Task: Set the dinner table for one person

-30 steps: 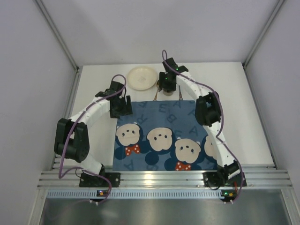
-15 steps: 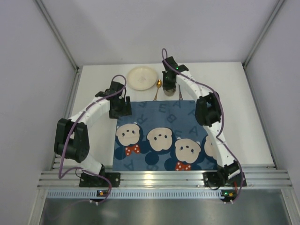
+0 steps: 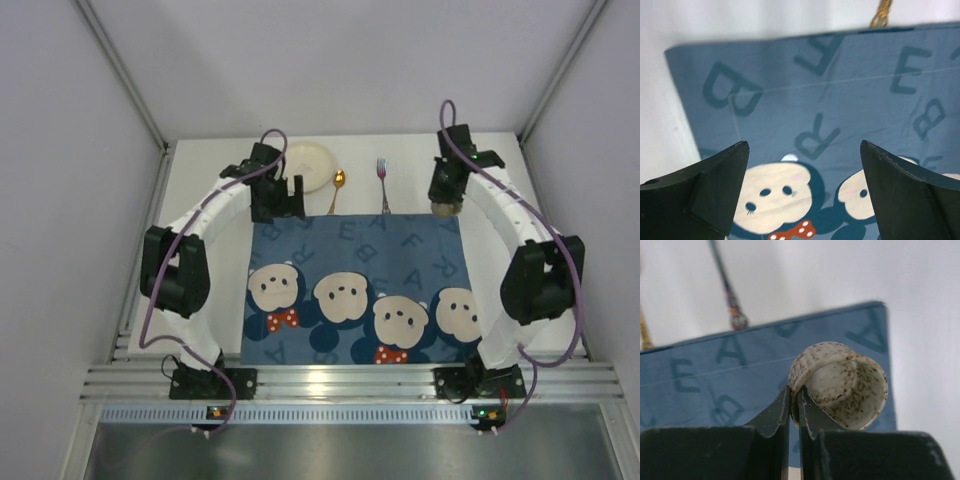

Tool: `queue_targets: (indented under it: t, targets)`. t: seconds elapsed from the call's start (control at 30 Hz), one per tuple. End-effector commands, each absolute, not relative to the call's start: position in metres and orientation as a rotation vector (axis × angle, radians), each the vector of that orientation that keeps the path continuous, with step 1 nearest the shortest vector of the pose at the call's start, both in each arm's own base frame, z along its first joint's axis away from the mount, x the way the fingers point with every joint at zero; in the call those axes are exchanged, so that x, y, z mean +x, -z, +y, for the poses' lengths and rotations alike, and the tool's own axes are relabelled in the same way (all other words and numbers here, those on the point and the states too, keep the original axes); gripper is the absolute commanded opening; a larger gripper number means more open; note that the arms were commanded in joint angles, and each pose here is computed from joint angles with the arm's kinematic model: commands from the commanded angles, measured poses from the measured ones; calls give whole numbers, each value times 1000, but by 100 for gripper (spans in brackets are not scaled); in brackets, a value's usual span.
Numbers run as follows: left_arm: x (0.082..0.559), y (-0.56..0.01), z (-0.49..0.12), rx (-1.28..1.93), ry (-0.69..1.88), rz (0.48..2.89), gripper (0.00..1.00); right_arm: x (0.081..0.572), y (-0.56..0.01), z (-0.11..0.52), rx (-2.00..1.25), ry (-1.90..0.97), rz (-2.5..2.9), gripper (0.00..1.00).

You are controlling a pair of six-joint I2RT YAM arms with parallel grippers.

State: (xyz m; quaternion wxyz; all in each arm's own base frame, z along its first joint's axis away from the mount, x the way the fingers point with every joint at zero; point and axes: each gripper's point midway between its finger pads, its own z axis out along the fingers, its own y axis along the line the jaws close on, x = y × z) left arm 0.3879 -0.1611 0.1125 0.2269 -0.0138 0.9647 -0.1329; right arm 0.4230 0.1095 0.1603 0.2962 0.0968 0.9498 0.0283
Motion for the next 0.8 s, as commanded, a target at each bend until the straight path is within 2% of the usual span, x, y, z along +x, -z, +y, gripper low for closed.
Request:
queue_targets:
  t: [0.0,0.2,0.43,0.77]
  targets:
    - [414,-137,-194,26,450,2579,98,392,-148,65,325,17,2523,0]
    - [447,-136,-252,145,543,2502,98,374,-114,65,334,-21,2587,0]
    - [480,-120,-294,198,571,2476,98,388,-88,67,373,6,2618,0]
    - [501,-95,-294,211,478,2474,98,412,-52,76,419,7,2679,0]
